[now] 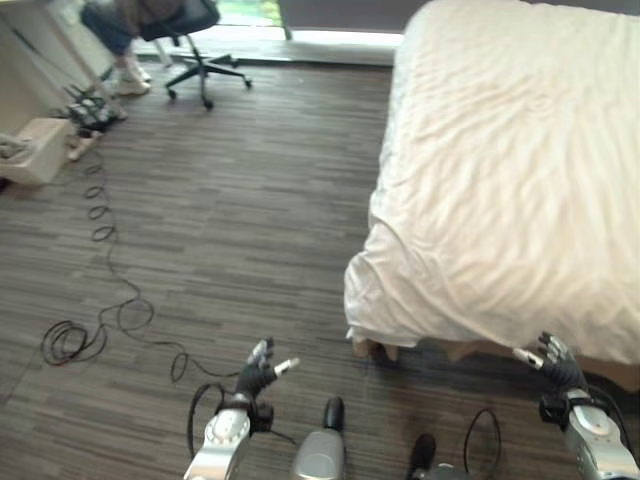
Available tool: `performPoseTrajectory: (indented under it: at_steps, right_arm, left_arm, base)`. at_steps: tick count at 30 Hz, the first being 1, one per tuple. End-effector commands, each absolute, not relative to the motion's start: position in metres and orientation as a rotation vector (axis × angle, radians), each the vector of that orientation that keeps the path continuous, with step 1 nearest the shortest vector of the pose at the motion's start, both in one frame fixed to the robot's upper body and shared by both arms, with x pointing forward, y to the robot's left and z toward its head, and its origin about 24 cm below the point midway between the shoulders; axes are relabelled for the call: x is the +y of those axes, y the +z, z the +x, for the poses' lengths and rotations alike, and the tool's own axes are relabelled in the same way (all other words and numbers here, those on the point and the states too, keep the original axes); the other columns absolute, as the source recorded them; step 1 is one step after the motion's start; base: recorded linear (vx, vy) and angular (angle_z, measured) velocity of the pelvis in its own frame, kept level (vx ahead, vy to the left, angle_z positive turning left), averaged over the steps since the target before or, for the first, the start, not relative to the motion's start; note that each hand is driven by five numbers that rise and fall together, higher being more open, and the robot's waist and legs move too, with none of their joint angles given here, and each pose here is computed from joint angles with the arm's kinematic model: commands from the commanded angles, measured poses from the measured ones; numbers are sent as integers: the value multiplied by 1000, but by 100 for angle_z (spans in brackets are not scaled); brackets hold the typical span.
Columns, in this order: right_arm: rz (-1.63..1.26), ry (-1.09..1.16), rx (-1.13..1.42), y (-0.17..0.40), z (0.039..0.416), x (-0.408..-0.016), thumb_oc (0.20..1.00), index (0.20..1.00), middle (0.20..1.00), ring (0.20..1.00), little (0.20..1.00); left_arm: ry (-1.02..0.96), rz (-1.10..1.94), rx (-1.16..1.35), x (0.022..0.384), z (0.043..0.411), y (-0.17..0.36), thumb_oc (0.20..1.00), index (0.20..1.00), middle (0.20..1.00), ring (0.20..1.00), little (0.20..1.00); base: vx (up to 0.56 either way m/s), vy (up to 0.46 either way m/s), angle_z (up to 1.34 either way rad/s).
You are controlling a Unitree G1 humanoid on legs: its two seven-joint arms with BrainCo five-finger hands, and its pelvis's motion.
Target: Making the bed.
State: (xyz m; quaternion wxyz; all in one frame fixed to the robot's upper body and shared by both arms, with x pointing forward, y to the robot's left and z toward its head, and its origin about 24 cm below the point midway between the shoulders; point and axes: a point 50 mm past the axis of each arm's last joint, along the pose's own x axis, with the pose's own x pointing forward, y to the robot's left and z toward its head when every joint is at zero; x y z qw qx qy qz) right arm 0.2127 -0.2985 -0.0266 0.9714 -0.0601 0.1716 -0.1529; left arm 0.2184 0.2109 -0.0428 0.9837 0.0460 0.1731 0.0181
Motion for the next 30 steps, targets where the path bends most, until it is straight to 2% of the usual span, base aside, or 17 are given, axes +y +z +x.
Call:
performPoseTrajectory:
  at_steps: [1, 2, 3, 4, 5, 6, 7, 8, 9, 10, 17, 20, 22, 23, 24, 27, 30]
  right_arm:
    - [-25, -306, 55, 21, 251, -280, 1000, 1000, 1000, 1000, 1000]
    - [2, -294, 30, 24, 254, -274, 1000, 1000, 1000, 1000, 1000]
    - [34, -280, 11, 27, 258, -268, 956, 956, 956, 956, 956]
    - [57, -263, -15, 32, 265, -261, 1000, 1000, 1000, 1000, 1000]
    - [76, -240, -43, 38, 272, -253, 1000, 1000, 1000, 1000, 1000]
    - [100, -217, -66, 43, 280, -243, 953, 953, 953, 953, 953]
    - [126, -189, -88, 49, 288, -232, 1000, 1000, 1000, 1000, 1000]
    - [126, -188, -89, 50, 289, -232, 959, 959, 959, 959, 959]
    - [168, -137, -137, 64, 303, -214, 231, 231, 231, 231, 231]
    - [192, -117, -153, 68, 307, -207, 200, 200, 200, 200, 200]
    - [713, -20, -334, 105, 326, -162, 200, 200, 200, 200, 200]
    - [811, 15, -376, 118, 331, -150, 200, 200, 200, 200, 200]
    - [872, 65, -430, 141, 341, -134, 200, 200, 200, 200, 200]
    - [871, 65, -432, 142, 341, -134, 200, 200, 200, 200, 200]
    - [877, 81, -435, 147, 344, -128, 200, 200, 200, 200, 200]
    - [868, 160, -461, 173, 355, -107, 200, 200, 200, 200, 200]
    - [864, 184, -485, 187, 361, -103, 200, 200, 200, 200, 200]
  left_arm:
    - [-31, -100, 207, 189, 224, -22, 1000, 1000, 1000, 1000, 1000]
    - [-40, -146, 174, 186, 228, -14, 1000, 1000, 1000, 1000, 1000]
    - [-62, -208, 140, 179, 233, -7, 1000, 1000, 1000, 1000, 1000]
    - [-84, -272, 116, 171, 240, 0, 1000, 1000, 1000, 1000, 1000]
    - [-99, -319, 92, 164, 246, 6, 1000, 1000, 1000, 1000, 1000]
    - [-114, -353, 76, 158, 252, 10, 1000, 1000, 1000, 1000, 1000]
    - [-132, -374, 59, 151, 259, 16, 1000, 1000, 1000, 1000, 1000]
    - [-132, -375, 57, 151, 260, 16, 1000, 1000, 1000, 1000, 1000]
    - [-177, -381, 5, 139, 272, 31, 1000, 1000, 1000, 1000, 1000]
    - [-189, -387, -5, 136, 274, 34, 1000, 1000, 1000, 1000, 1000]
    - [-275, -485, -86, 109, 287, 58, 1000, 1000, 1000, 1000, 1000]
    - [-294, -527, -114, 101, 295, 68, 1000, 1000, 1000, 1000, 1000]
    - [-406, -752, -58, 68, 299, 73, 1000, 1000, 1000, 1000, 1000]
    - [-407, -753, -59, 68, 300, 74, 1000, 1000, 1000, 1000, 1000]
    - [-437, -799, -48, 61, 303, 77, 200, 200, 200, 200, 200]
    - [-552, -826, -108, 32, 325, 113, 200, 200, 200, 200, 200]
    - [-602, -805, -180, 23, 334, 138, 200, 200, 200, 200, 200]
  base:
    - [100, 62, 9]
    - [112, 42, -7]
    - [110, 36, -21]
    - [64, 34, -20]
    - [27, 47, -11]
    - [-15, 69, -6]
    - [-9, 55, -6]
    - [-49, 104, -8]
    - [-47, 94, -13]
    - [-55, 117, -15]
    - [-9, 58, -3]
    - [-8, 35, 8]
    - [-25, 50, 1]
    - [-29, 29, 5]
    - [-20, 42, 6]
    - [6, 65, 4]
    - [16, 64, -6]
